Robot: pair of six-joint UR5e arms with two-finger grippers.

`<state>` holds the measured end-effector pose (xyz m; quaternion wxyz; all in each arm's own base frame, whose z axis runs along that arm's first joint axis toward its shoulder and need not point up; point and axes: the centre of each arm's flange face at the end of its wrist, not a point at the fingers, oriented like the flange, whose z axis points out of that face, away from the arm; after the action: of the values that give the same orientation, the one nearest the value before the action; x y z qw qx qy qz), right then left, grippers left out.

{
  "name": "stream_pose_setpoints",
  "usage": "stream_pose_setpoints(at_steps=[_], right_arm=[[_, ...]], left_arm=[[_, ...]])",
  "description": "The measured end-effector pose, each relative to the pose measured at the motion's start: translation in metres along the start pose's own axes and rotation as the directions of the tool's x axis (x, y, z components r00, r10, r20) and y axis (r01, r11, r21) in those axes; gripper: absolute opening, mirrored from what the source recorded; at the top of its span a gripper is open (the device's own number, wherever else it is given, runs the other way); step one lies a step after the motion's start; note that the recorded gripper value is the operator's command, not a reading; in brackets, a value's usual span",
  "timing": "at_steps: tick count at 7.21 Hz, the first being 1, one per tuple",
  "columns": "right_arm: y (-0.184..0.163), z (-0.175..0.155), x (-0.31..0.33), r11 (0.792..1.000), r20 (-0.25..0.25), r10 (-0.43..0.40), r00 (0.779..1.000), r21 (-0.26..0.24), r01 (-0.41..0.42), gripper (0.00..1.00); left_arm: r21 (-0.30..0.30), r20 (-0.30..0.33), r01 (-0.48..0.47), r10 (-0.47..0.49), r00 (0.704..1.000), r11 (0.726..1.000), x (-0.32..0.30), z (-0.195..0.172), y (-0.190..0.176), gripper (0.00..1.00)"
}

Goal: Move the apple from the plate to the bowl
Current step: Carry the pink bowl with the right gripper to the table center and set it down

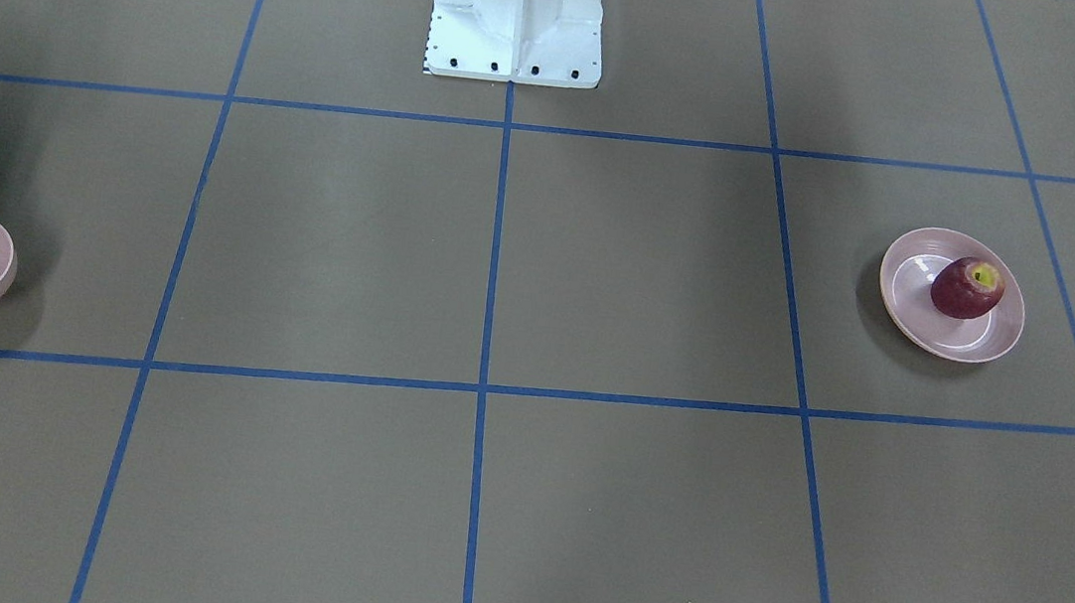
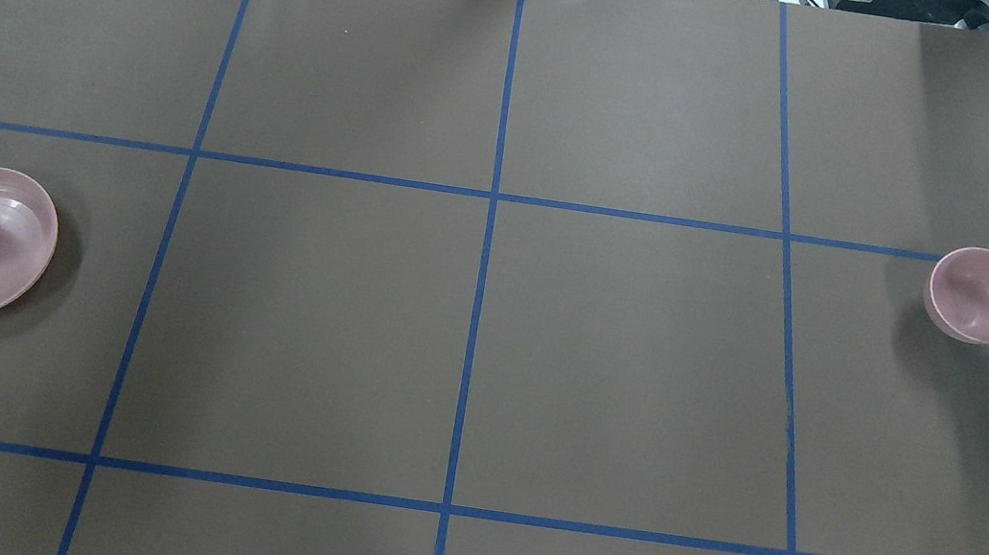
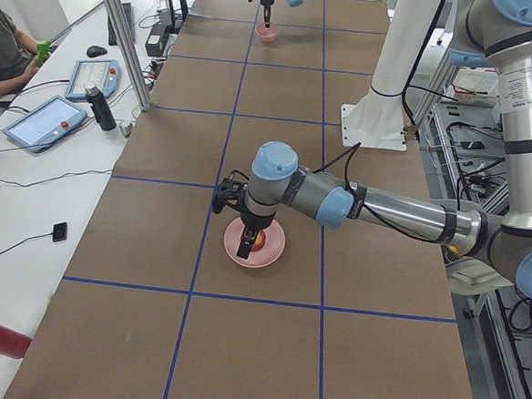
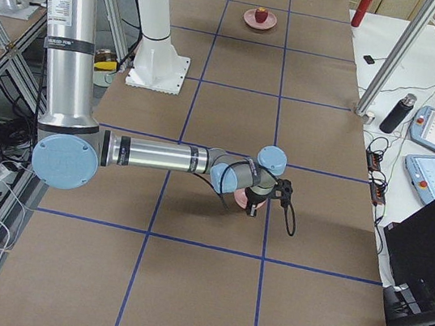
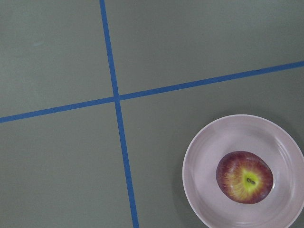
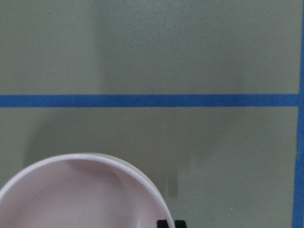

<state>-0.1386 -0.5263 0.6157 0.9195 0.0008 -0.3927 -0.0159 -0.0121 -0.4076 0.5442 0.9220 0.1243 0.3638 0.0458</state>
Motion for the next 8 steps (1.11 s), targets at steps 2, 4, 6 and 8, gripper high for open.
stream_pose_setpoints(at_steps=[2, 4, 6, 8], right_arm=[[-0.014, -0.014, -0.072, 0.999, 0.075, 0.051, 0.996, 0.006, -0.052, 0.00], [-0.036, -0.001, -0.240, 0.988, 0.149, 0.153, 0.977, -0.033, -0.149, 0.00], [-0.042, 0.016, -0.415, 0.959, 0.174, 0.282, 0.944, -0.009, -0.285, 0.00], [-0.064, 0.023, -0.521, 0.935, 0.182, 0.350, 0.919, -0.002, -0.356, 0.00]], left_arm=[[0.001, 0.000, -0.001, 0.001, 1.000, 1.000, 0.000, 0.000, 0.000, 0.98], [0.000, -0.001, -0.002, 0.002, 1.000, 1.000, 0.001, 0.000, -0.001, 0.97], [-0.002, -0.003, -0.001, 0.001, 1.000, 1.000, 0.002, 0.001, -0.001, 0.97], [0.000, -0.025, -0.004, 0.004, 1.000, 1.000, 0.005, 0.000, -0.002, 0.97]])
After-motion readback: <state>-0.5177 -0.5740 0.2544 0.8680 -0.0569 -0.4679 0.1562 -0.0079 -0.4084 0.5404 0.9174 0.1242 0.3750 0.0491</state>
